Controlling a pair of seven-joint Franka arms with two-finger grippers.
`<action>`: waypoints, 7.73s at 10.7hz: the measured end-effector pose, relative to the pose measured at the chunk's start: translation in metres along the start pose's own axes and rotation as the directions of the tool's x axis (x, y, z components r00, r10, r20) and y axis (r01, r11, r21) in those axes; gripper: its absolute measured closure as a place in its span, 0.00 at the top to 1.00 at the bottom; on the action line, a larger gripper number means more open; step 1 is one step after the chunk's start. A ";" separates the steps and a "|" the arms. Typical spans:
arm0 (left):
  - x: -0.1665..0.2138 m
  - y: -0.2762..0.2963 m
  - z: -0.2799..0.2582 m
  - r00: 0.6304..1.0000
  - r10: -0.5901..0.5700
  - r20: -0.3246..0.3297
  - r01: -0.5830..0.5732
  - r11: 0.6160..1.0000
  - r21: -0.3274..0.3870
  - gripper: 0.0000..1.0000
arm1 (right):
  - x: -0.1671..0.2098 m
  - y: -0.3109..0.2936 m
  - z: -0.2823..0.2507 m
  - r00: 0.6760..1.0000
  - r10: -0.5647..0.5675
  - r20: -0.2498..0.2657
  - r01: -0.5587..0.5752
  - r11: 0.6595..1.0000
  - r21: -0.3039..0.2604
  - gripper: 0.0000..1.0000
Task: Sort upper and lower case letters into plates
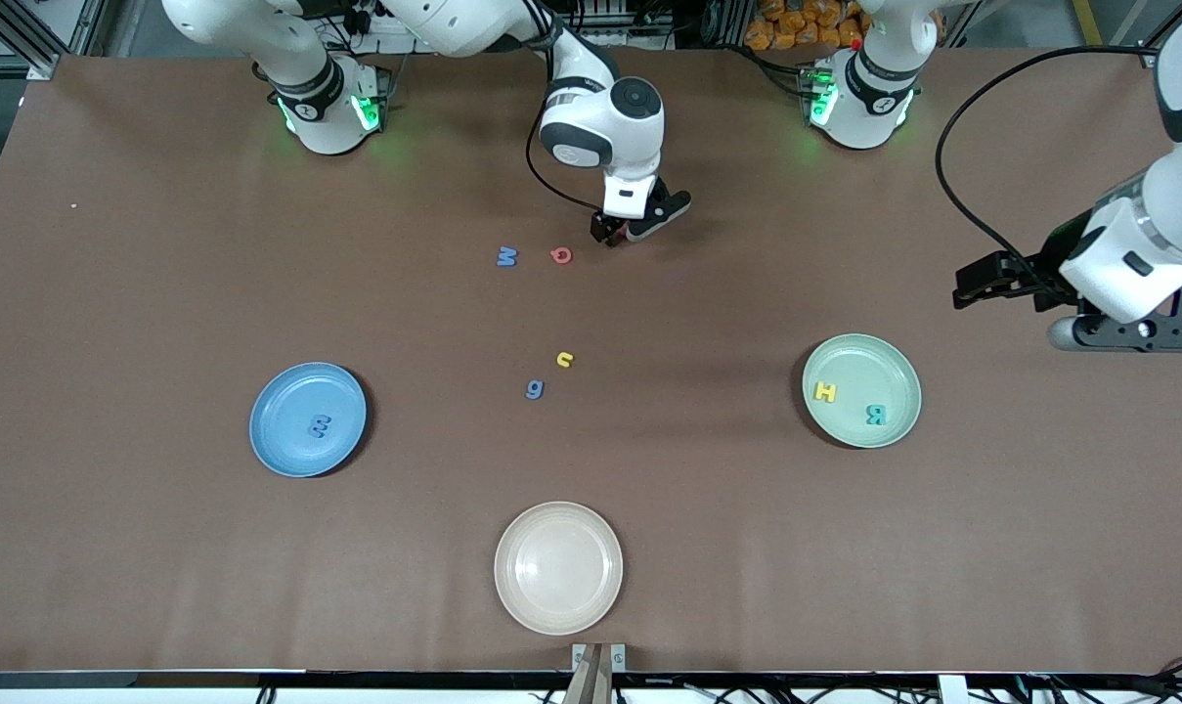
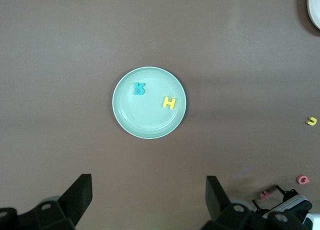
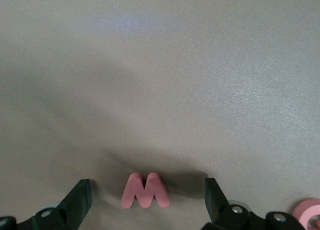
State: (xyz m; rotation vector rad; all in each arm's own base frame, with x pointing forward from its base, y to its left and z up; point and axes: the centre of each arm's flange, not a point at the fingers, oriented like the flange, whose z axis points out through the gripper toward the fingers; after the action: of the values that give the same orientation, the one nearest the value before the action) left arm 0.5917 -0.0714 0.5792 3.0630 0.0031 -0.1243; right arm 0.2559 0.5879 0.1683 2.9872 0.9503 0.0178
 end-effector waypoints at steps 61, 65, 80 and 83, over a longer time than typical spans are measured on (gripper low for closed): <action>-0.264 0.482 0.414 0.269 0.963 0.014 -0.951 0.263 0.161 0.93 | 0.009 0.646 -0.085 0.903 0.386 0.192 -0.376 0.923 -0.085 1.00; -0.273 0.485 0.443 0.235 0.972 0.015 -0.959 0.229 0.166 0.89 | 0.007 0.652 -0.062 0.894 0.393 0.214 -0.389 0.919 -0.062 1.00; -0.277 0.488 0.471 0.215 0.977 0.016 -0.961 0.208 0.181 0.45 | 0.010 0.651 -0.061 0.897 0.387 0.214 -0.384 0.922 -0.057 1.00; -0.258 0.487 0.465 0.240 0.971 0.002 -0.951 0.235 0.200 0.37 | 0.011 0.649 -0.061 0.898 0.384 0.214 -0.381 0.923 -0.056 1.00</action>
State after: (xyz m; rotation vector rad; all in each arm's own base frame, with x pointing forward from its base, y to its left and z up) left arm 0.2992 -0.5924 0.1749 2.5163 -1.9559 0.1685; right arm 0.6387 0.0648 0.2353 3.0247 0.3306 -0.2996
